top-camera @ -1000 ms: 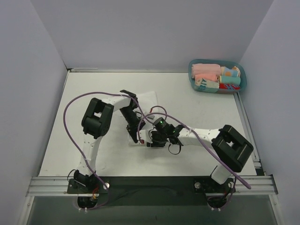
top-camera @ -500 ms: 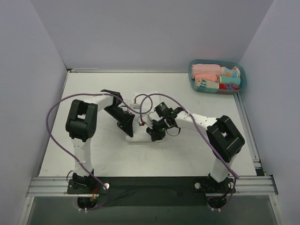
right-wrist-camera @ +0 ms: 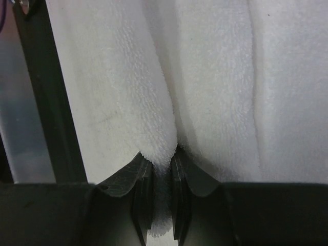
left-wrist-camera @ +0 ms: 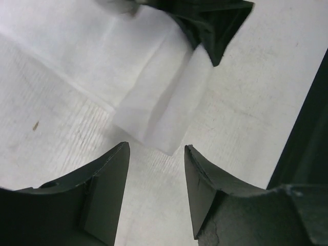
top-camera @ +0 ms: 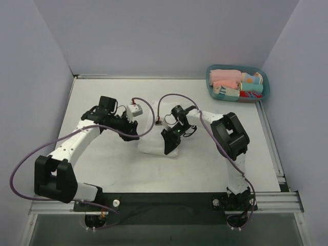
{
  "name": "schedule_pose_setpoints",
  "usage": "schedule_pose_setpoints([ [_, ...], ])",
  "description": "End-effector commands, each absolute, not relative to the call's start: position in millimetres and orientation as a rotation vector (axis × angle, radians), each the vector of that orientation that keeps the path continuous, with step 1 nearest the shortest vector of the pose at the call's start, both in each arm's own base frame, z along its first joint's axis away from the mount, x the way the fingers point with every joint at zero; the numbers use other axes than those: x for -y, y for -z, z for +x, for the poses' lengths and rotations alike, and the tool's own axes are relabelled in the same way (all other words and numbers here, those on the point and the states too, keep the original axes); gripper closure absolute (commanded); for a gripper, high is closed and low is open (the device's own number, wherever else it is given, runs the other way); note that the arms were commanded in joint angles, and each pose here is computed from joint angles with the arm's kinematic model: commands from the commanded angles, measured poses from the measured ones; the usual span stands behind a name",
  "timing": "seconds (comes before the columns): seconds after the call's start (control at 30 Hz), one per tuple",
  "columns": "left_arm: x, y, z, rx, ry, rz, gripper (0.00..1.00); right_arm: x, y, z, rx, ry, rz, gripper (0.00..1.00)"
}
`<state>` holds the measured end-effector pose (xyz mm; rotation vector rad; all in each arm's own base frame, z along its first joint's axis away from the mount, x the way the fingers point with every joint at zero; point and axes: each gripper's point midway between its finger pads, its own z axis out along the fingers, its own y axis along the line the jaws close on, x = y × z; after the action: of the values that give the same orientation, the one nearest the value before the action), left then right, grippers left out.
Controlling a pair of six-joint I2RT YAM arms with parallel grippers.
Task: Roll the towels
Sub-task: Roll the towel
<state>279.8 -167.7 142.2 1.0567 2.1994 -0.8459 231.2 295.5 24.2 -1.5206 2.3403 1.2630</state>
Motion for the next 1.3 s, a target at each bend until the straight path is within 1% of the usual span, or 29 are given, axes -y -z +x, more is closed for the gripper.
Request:
schedule_pose_setpoints([
  [0.0,182,-132,280,-1.988,0.590,1.302,0.42,-296,-35,220,-2.456,-1.474,-1.388,0.99],
  [0.03,187,-137,276,-1.919,0.558,1.343,0.39,-294,-32,223,-2.472,-1.491,-1.360,0.99],
  [0.07,193,-121,261,-1.875,0.551,1.431,0.37,-294,-33,225,-2.479,-1.503,-1.343,0.98],
  [0.13,202,-124,265,-1.710,0.443,1.523,0.35,-292,-29,228,-2.505,-1.523,-1.310,0.98],
  [0.17,212,-118,256,-1.645,0.423,1.592,0.35,-292,-32,229,-2.507,-1.555,-1.289,0.98],
  [0.23,214,-105,260,-1.564,0.309,1.645,0.35,-291,-29,230,-2.526,-1.584,-1.265,0.98],
  [0.27,225,-108,261,-1.490,0.278,1.660,0.35,-291,-30,231,-2.527,-1.593,-1.264,0.98],
  [0.3,222,-99,261,-1.494,0.235,1.676,0.35,-290,-29,231,-2.530,-1.593,-1.268,0.98],
  [0.37,231,-101,266,-1.437,0.200,1.675,0.35,-288,-27,230,-2.548,-1.596,-1.268,0.98],
  [0.5,240,-93,261,-1.378,0.195,1.714,0.35,-286,-24,229,-2.573,-1.612,-1.254,0.97],
  [0.57,247,-96,267,-1.316,0.166,1.705,0.35,-284,-22,230,-2.584,-1.617,-1.240,0.97],
  [0.7,253,-87,268,-1.291,0.169,1.734,0.35,-285,-21,233,-2.593,-1.622,-1.230,0.97],
  [0.8,256,-71,268,-1.303,0.185,1.793,0.36,-285,-20,235,-2.605,-1.623,-1.212,0.96],
  [0.87,256,-55,263,-1.335,0.226,1.855,0.42,-284,-20,237,-2.613,-1.618,-1.200,0.96],
  [0.9,255,-46,260,-1.358,0.246,1.882,0.46,-283,-19,238,-2.620,-1.614,-1.193,0.95],
  [0.93,253,-39,255,-1.385,0.269,1.913,0.61,-283,-18,242,-2.621,-1.603,-1.190,0.95],
  [0.97,248,-30,245,-1.439,0.316,1.957,0.69,-282,-17,244,-2.629,-1.577,-1.196,0.94],
  [1.03,249,-32,241,-1.510,0.371,1.965,0.80,-281,-16,251,-2.640,-1.536,-1.197,0.92],
  [1.07,244,-28,227,-1.574,0.432,1.996,0.82,-280,-13,253,-2.651,-1.511,-1.202,0.92],
  [1.13,245,-34,220,-1.644,0.502,1.987,0.85,-280,-14,264,-2.643,-1.463,-1.212,0.90],
  [1.17,241,-34,205,-1.705,0.569,2.002,0.87,-278,-14,270,-2.640,-1.447,-1.203,0.85],
  [1.23,241,-38,197,-1.798,0.642,1.986,0.89,-276,-20,280,-2.626,-1.416,-1.188,0.74],
  [1.27,236,-36,186,-1.866,0.693,1.995,0.90,-271,-25,286,-2.616,-1.417,-1.159,0.63],
])
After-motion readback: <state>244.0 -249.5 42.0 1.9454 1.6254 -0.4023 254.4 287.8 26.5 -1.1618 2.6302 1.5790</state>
